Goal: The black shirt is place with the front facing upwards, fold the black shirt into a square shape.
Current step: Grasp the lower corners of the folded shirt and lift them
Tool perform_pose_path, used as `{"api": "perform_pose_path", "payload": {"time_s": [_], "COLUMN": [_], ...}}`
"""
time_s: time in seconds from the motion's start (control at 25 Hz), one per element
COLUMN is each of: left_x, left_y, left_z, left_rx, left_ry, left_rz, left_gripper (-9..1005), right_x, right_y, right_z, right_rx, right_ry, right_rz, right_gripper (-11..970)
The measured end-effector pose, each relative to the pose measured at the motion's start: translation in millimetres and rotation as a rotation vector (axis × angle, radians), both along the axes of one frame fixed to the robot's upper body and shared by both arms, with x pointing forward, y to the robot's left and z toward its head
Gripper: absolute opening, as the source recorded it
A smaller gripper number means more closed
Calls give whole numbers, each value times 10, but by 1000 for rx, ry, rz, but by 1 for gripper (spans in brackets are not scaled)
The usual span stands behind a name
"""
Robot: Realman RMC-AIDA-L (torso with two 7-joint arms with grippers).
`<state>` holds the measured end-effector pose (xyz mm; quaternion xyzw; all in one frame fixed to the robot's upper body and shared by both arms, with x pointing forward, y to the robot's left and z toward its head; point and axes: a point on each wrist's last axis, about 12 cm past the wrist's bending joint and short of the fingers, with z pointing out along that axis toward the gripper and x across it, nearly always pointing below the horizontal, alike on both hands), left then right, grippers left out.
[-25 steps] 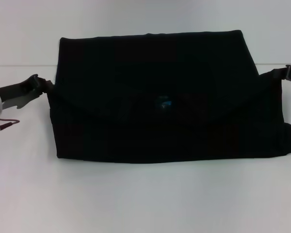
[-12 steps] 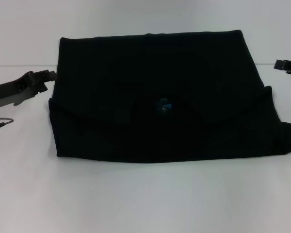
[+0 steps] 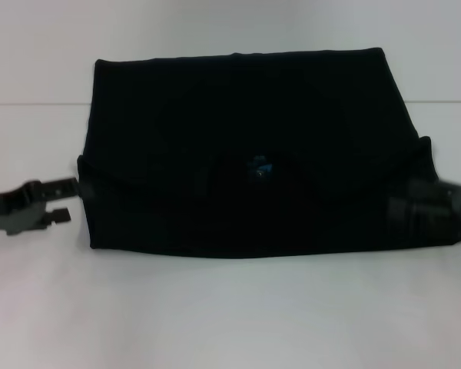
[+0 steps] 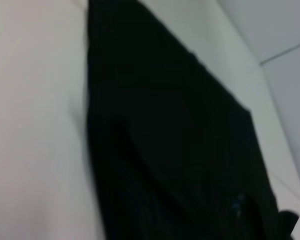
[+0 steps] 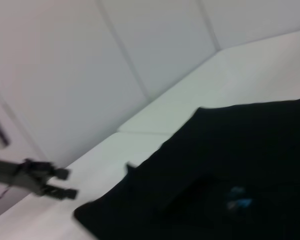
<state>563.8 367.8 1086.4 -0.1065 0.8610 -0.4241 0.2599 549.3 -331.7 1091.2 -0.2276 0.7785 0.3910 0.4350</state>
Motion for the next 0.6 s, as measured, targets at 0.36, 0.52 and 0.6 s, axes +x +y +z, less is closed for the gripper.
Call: {"api": "perform_pose_path", "payload": {"time_s": [0.36, 0.52, 0.6], "left_x": [38, 75, 79], "left_y": [-178, -237, -246], "left_z": [-89, -103, -106], "left_rx": [20, 28, 26], "left_ry": [47, 76, 85], "left_rz": [-30, -34, -31], "left_gripper": [890, 891, 891], "right_x": [-197, -199, -202], "right_y": [196, 280, 297], "right_z": [-225, -282, -291], "right_rx": [-49, -74, -78], "right_ry": [26, 46, 50], "right_rz": [110, 134, 140], "right_gripper": [927, 927, 927]}}
